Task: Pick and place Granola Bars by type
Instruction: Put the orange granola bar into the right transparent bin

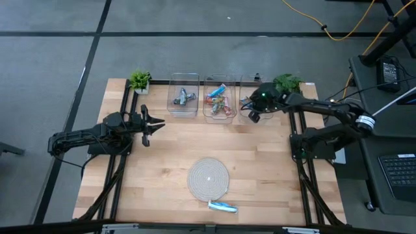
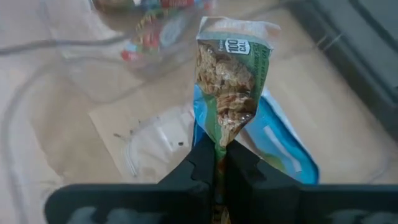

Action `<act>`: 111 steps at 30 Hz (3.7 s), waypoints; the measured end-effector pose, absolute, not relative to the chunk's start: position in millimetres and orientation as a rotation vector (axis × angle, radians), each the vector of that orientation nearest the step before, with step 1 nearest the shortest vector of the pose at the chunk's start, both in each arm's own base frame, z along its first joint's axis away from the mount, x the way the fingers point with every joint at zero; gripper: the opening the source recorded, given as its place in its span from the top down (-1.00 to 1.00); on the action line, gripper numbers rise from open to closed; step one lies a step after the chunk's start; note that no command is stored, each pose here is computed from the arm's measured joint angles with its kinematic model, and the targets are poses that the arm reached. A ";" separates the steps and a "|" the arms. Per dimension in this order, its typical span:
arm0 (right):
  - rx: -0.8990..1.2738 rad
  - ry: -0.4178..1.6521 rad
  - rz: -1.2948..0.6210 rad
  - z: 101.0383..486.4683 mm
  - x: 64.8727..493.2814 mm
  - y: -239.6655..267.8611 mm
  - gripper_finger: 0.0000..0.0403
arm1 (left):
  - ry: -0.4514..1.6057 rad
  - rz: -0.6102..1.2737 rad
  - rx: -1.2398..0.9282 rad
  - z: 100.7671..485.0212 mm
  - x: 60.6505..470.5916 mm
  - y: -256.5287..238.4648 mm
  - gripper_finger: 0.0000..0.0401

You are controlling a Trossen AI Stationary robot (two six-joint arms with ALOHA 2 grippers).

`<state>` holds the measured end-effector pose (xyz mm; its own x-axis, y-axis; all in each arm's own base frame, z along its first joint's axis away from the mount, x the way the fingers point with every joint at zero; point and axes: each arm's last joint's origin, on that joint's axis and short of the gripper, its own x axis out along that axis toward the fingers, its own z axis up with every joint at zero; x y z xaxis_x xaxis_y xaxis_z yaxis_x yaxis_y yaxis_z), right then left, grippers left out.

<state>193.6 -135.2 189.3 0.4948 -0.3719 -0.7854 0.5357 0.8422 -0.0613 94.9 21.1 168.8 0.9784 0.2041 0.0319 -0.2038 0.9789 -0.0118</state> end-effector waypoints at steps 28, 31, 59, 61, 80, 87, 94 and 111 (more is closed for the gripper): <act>0.186 0.984 -0.524 168.7 201.1 -140.5 0.77 | -0.033 0.205 -0.009 168.9 94.9 21.1 0.64; 0.187 0.983 -0.525 168.8 201.1 -140.4 0.64 | -0.033 0.206 -0.009 168.7 95.0 21.1 0.64; 0.103 0.841 -0.409 271.9 193.7 -93.9 0.38 | -0.033 0.205 -0.008 168.8 94.9 21.1 0.64; 0.104 0.812 -0.341 274.1 190.8 -77.5 0.38 | -0.033 0.205 -0.009 168.7 95.0 21.1 0.64; -0.209 0.759 0.062 263.2 217.1 44.4 0.38 | -0.033 0.205 -0.009 168.7 95.0 21.1 0.64; -0.344 0.646 0.278 247.4 237.9 101.2 0.38 | -0.033 0.205 -0.008 168.8 94.9 21.1 0.64; -0.545 0.531 0.436 217.1 264.1 149.1 0.38 | -0.033 0.205 -0.009 168.8 94.9 21.1 0.64; -0.652 0.718 0.580 234.5 302.9 231.8 0.38 | -0.033 0.205 -0.009 168.8 95.0 21.1 0.64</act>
